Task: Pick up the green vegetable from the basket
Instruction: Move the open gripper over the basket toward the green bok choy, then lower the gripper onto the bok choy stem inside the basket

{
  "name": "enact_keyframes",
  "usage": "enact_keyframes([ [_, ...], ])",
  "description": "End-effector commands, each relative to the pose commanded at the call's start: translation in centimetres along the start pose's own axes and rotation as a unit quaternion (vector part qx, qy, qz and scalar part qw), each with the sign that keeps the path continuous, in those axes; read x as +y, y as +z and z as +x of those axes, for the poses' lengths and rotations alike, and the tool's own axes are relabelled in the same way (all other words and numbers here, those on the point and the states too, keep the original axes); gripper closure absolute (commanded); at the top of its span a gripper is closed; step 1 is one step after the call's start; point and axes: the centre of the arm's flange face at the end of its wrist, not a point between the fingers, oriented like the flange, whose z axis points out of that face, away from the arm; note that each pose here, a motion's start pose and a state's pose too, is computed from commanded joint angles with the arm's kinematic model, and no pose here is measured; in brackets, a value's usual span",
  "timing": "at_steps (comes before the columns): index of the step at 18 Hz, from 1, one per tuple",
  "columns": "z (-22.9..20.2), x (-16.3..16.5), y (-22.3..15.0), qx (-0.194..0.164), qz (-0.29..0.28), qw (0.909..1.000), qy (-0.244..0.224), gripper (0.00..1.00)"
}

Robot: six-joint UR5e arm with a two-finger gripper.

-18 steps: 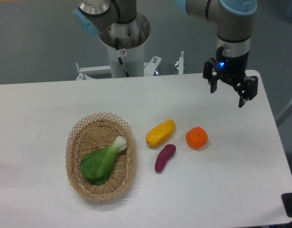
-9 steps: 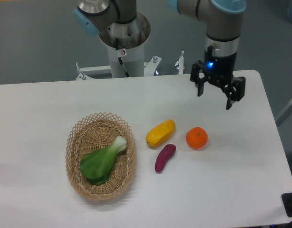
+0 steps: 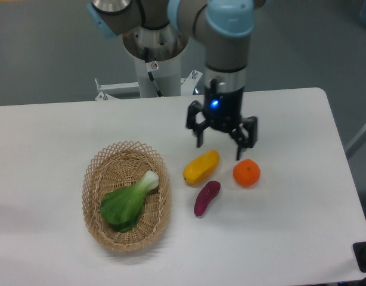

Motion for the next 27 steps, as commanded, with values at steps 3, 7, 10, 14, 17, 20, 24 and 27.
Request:
enact_keyframes([
  [3,2.6,-1.5,2.8,0.021,-0.008,0.9997,-0.011,0.0],
  [7,5.0,-2.0,6.3,0.057,-0.021,0.9982,0.007,0.0],
  [10,6.9,-1.0,8.9,0.079,-0.039,0.9951,0.044,0.0],
  [14,8.9,1.0,11.2,0.098,-0.066,0.9883,0.097,0.0],
  [17,10.1,0.8,12.9,0.107,-0.077,0.9856,0.106,0.0],
  [20,11.0,0.7,13.7,0.101,-0.089,0.9845,0.113,0.0],
  [24,12.4,1.4,15.1,0.09,-0.127,0.9813,0.113,0.0],
  [27,12.7,1.8,15.9,0.095,-0.134,0.9803,0.11,0.0],
])
